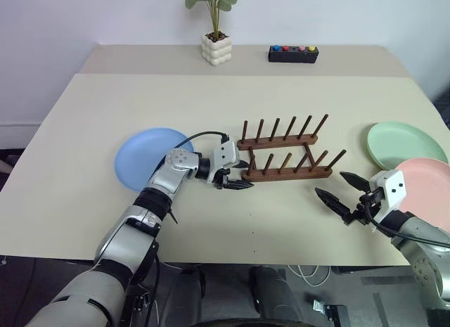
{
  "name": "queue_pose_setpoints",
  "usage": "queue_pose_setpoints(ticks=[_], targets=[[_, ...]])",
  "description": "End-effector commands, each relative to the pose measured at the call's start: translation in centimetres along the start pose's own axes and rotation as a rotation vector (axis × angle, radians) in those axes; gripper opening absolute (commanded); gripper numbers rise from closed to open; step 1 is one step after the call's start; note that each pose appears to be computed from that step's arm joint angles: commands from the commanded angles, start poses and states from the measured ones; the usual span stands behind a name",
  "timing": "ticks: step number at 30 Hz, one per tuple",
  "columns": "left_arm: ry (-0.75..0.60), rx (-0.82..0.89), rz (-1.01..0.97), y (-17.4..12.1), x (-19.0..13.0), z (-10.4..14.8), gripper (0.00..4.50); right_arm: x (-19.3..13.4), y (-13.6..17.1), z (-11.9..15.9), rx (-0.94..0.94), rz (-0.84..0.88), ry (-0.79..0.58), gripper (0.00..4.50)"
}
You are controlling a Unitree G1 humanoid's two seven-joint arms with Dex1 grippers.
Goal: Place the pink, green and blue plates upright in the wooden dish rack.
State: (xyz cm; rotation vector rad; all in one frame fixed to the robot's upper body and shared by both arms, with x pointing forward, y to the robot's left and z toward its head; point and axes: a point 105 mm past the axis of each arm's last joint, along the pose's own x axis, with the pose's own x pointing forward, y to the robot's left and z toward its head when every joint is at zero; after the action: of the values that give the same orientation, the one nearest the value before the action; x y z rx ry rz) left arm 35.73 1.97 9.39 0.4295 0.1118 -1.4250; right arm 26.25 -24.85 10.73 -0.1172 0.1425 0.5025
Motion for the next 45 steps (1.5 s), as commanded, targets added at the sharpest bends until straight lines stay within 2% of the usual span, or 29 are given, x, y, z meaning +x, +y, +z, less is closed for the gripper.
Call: queue_pose_setpoints(ticks=[1,6,7,9,10,12,14,15,16,17,21,25,28,31,34,45], targets=[[-0.045,0.019,0.063,1.0,-1.3,1.3,4.43,-0.4,-0.1,1.4,-0.046,-0.002,-0.033,4.5],[-0.041,-0.004,0.14,1.0,-3.3,1.3,4.43,-0.3,-0.5,1.2,-0.062,0.0,-0.008,4.5],[-0.025,-0.011,0.156,0.6,-3.8,1.0,4.48,-0.2,-0.7,0.8,-0.077,-0.004,0.02,4.24],[-0.031,-0.036,0.183,-0.4,-4.5,1.0,3.96,0.0,-0.4,0.4,-0.095,0.028,0.051,3.68],[-0.036,-0.046,0.175,-1.1,-4.6,1.2,3.64,0.1,-0.2,0.3,-0.092,0.041,0.054,3.23],[-0.029,-0.056,0.151,-2.4,-4.5,1.3,2.73,0.3,0.1,0.2,-0.095,0.061,0.065,2.29],[-0.022,-0.072,0.122,-4.0,-3.7,1.5,1.74,0.7,0.4,-0.2,-0.115,0.084,0.098,1.28],[-0.019,-0.08,0.115,-4.5,-3.4,1.6,1.09,0.9,0.5,-0.3,-0.124,0.089,0.109,0.6],[-0.017,-0.085,0.113,-4.7,-3.3,1.7,0.68,1.0,0.5,-0.4,-0.129,0.09,0.113,0.17],[-0.014,-0.089,0.114,-4.8,-3.3,1.8,0.13,1.0,0.5,-0.4,-0.131,0.09,0.115,0.0],[0.046,-0.035,0.168,-5.0,-0.6,1.1,0.06,2.4,-0.2,-1.2,-0.184,0.035,0.156,0.0],[0.037,-0.066,0.208,-4.9,0.5,1.1,0.06,2.9,-0.4,-1.8,-0.248,0.007,0.18,0.0],[0.038,-0.053,0.24,-4.8,0.8,0.9,0.06,3.3,-0.7,-2.2,-0.251,-0.014,0.186,0.0],[0.061,-0.059,0.341,-3.5,1.0,0.2,0.06,3.9,-0.8,-2.4,-0.267,-0.028,0.183,0.0],[0.03,-0.112,0.423,-2.2,0.8,0.4,0.06,4.7,-1.0,-2.2,-0.281,-0.051,0.163,0.0],[0.043,-0.109,0.501,-0.9,0.5,-0.2,0.06,6.2,-2.0,-1.9,-0.307,-0.108,0.131,0.0]])
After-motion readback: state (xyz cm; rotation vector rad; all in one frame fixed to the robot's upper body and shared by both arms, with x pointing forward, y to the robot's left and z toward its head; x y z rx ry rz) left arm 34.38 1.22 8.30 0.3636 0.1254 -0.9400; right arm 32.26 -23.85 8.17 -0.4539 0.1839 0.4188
